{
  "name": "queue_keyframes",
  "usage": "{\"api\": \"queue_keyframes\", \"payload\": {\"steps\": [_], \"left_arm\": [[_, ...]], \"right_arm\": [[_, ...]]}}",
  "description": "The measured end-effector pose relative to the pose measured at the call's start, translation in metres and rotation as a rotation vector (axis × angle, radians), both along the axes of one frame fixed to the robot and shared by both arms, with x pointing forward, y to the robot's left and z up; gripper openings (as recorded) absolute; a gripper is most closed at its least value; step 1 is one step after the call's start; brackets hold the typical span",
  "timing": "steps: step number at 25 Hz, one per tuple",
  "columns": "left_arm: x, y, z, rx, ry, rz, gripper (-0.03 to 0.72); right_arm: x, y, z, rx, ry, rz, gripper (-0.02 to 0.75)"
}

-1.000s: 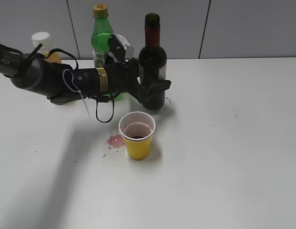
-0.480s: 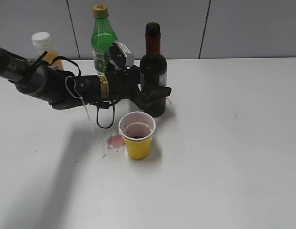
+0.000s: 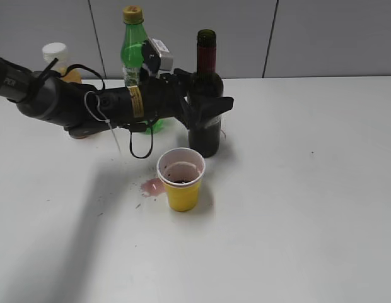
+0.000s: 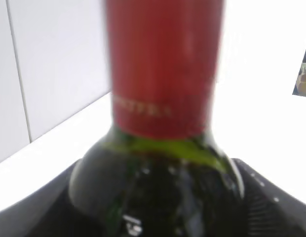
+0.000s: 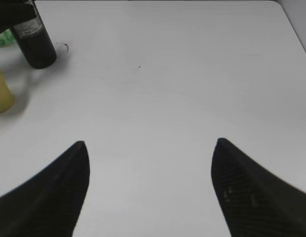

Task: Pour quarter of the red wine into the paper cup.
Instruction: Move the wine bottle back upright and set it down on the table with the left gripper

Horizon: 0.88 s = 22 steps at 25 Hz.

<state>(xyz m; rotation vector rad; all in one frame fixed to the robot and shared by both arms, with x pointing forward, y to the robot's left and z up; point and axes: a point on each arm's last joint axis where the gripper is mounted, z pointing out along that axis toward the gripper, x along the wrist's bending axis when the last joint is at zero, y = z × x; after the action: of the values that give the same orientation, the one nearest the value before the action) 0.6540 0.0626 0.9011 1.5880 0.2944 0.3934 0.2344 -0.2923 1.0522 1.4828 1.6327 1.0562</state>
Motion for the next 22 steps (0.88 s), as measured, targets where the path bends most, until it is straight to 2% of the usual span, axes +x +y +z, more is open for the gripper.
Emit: {"api": "queue_keyframes", "payload": {"steps": [4, 9, 16, 22], "left_arm": [[0.000, 0.000, 0.008, -0.012, 0.000, -0.001, 0.625], [-0.001, 0.001, 0.036, -0.022, -0.032, 0.006, 0.623], [-0.009, 0.004, 0.092, -0.044, -0.071, 0.011, 0.610], [-0.020, 0.014, 0.151, -0.033, -0.080, 0.080, 0.601]], "right_arm": [[0.000, 0.000, 0.000, 0.000, -0.001, 0.000, 0.582], [0.000, 0.000, 0.000, 0.000, -0.001, 0.000, 0.582], [0.000, 0.000, 0.000, 0.000, -0.001, 0.000, 0.582], [0.000, 0.000, 0.000, 0.000, -0.001, 0.000, 0.582]]}}
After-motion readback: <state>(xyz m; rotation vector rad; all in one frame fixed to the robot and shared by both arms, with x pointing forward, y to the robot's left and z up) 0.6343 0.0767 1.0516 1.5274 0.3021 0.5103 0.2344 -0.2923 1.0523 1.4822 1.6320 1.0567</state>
